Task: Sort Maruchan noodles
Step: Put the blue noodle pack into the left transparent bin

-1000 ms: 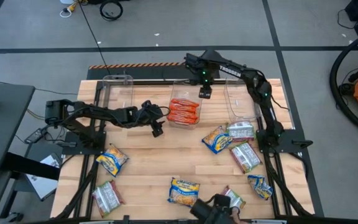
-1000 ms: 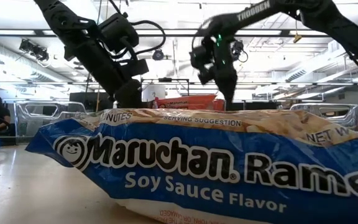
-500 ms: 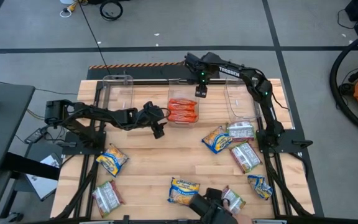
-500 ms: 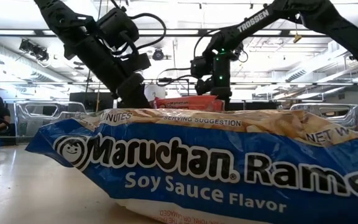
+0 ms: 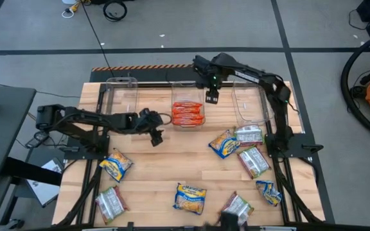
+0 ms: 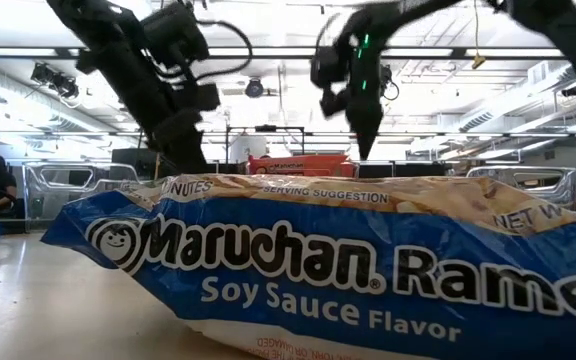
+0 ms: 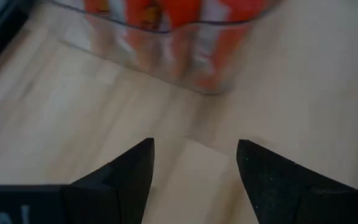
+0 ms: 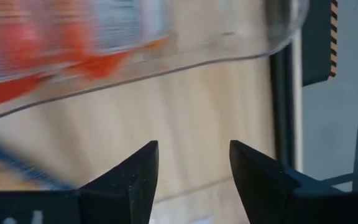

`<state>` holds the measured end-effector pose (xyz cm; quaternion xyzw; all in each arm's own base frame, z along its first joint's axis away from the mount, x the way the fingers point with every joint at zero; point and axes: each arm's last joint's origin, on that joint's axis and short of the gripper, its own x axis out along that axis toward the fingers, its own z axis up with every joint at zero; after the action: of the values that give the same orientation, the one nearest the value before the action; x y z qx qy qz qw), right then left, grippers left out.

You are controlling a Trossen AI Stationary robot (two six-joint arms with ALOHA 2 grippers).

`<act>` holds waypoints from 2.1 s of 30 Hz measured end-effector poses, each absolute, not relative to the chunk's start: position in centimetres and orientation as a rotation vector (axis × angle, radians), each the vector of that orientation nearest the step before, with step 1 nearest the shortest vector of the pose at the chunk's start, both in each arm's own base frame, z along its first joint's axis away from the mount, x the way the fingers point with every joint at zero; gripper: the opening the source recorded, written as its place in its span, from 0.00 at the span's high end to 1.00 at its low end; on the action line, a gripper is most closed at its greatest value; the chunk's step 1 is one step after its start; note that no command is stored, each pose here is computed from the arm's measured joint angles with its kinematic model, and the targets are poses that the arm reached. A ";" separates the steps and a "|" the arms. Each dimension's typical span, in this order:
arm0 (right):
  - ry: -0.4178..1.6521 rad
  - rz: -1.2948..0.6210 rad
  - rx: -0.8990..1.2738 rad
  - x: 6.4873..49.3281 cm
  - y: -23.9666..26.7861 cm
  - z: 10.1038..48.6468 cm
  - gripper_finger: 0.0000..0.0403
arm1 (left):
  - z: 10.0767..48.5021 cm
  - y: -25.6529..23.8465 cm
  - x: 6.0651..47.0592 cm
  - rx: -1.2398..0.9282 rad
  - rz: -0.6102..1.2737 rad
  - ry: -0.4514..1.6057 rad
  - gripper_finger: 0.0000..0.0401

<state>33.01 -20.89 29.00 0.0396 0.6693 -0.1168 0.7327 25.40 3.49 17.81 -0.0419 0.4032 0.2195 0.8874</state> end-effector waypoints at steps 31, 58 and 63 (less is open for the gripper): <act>1.404 -0.536 -0.140 26.5 12.0 22.0 0.60 | 17.8 -16.4 19.8 -0.142 0.041 0.735 0.42; 1.265 0.169 0.345 30.8 13.8 20.2 0.62 | 18.3 -18.0 19.0 -0.148 0.072 0.592 0.42; 1.534 -0.042 0.335 27.0 15.8 19.9 0.62 | 18.3 -17.9 19.0 -0.121 0.094 0.579 0.42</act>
<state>26.99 15.76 19.86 0.1507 0.6907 -0.0190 0.7070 18.97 -17.87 18.31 -0.0597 0.2850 0.0461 0.9555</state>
